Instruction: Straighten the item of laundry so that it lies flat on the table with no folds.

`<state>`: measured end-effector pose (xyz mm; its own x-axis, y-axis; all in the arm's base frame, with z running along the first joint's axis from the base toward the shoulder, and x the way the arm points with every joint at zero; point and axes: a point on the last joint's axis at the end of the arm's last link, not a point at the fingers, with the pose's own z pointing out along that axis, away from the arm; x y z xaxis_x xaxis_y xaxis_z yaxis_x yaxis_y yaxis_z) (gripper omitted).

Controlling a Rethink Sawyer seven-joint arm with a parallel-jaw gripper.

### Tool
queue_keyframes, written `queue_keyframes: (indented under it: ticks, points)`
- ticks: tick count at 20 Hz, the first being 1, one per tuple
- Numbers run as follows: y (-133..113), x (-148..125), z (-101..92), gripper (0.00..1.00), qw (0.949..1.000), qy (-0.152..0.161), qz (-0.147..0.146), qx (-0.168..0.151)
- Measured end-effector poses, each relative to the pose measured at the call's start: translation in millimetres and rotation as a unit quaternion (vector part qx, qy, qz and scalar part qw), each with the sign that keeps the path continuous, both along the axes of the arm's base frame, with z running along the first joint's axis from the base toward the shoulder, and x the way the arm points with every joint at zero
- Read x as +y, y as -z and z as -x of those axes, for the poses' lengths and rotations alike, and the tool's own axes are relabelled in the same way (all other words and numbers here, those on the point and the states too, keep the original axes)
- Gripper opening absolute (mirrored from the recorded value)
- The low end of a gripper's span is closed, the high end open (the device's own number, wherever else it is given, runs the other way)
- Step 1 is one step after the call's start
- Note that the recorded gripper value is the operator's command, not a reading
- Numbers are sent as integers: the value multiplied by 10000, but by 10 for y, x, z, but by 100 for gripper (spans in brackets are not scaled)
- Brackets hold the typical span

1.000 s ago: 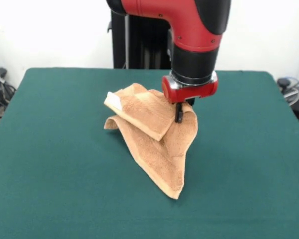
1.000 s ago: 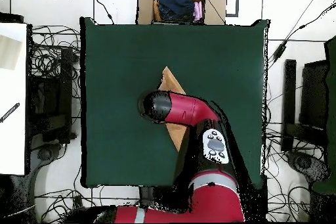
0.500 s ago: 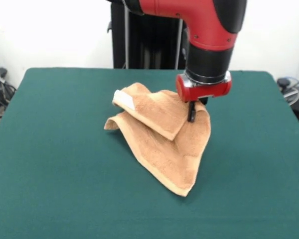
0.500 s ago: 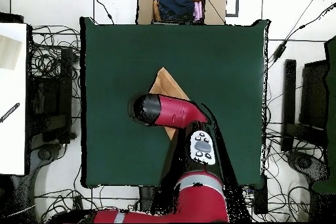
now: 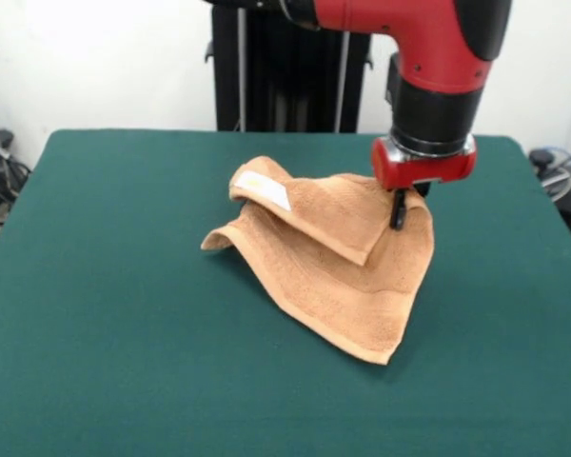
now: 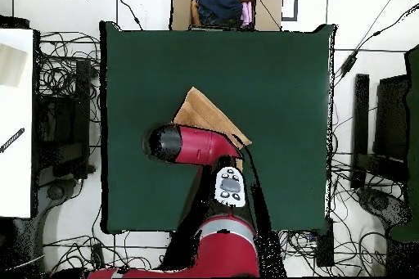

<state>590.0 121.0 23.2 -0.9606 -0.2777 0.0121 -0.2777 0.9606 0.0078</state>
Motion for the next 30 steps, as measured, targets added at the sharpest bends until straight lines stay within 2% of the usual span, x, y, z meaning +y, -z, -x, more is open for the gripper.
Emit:
queue_keyframes:
  ticks: [5,15,24,27,30]
  points:
    - [-6,69,14,0,9999,112,75,-61]
    - [38,103,89,0,9998,47,197,-14]
    - [153,464,280,0,9992,-139,377,67]
    - [170,672,366,0,9990,-101,432,79]
    - [177,770,416,0,9988,-27,479,79]
